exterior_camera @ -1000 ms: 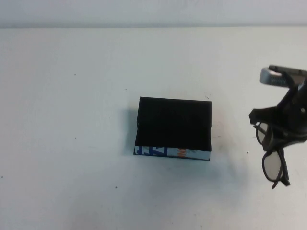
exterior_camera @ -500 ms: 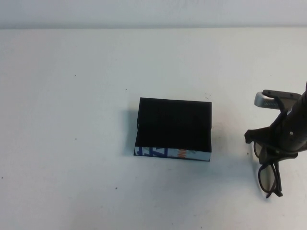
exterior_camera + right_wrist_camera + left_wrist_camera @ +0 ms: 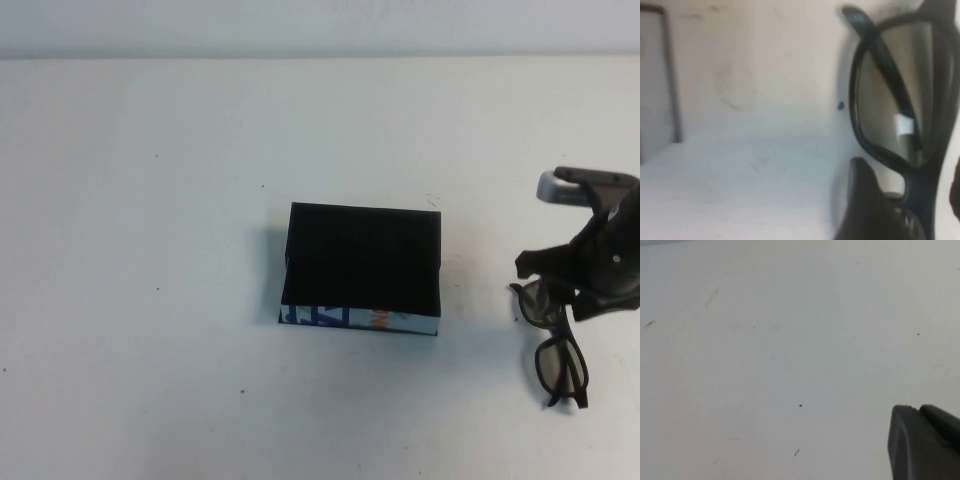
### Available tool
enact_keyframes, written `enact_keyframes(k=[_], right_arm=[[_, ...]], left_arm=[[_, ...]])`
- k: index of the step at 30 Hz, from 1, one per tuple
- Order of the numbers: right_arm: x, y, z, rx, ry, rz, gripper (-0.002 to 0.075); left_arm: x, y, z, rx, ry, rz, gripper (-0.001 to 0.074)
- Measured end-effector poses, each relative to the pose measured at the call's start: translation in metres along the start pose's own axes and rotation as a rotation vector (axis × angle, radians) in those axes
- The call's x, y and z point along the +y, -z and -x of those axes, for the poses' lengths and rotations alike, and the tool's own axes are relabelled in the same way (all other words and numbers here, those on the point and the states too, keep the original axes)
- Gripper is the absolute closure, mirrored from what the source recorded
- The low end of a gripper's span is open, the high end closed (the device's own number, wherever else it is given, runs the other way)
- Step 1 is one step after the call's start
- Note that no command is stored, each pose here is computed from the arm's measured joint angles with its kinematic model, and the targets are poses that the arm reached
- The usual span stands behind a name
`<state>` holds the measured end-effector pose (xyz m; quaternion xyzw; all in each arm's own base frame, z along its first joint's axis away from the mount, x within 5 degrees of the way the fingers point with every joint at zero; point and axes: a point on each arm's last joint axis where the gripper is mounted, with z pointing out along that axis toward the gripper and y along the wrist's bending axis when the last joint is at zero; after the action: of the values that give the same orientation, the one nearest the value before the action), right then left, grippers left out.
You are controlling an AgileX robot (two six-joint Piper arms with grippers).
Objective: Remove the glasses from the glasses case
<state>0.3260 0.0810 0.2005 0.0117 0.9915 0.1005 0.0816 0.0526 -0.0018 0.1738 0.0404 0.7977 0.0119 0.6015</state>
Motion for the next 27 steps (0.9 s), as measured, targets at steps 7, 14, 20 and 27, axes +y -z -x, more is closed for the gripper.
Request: enact_keyframes(k=[7, 14, 20, 27], right_arm=[[0.009, 0.119, -0.022, -0.359, 0.100, 0.014, 0.0413], [-0.008, 0.203, -0.139, -0.698, 0.173, 0.040, 0.0484], [-0.041, 0.198, -0.240, -1.076, 0.225, 0.035, 0.0563], [-0.072, 0.149, -0.277, -1.408, 0.192, -0.061, 0.0669]], left_arm=[[0.000, 0.000, 0.000, 0.000, 0.000, 0.000, 0.0740], [0.000, 0.000, 0.000, 0.000, 0.000, 0.000, 0.0740], [0.000, 0.000, 0.000, 0.000, 0.000, 0.000, 0.0740], [0.000, 0.000, 0.000, 0.000, 0.000, 0.000, 0.0740]])
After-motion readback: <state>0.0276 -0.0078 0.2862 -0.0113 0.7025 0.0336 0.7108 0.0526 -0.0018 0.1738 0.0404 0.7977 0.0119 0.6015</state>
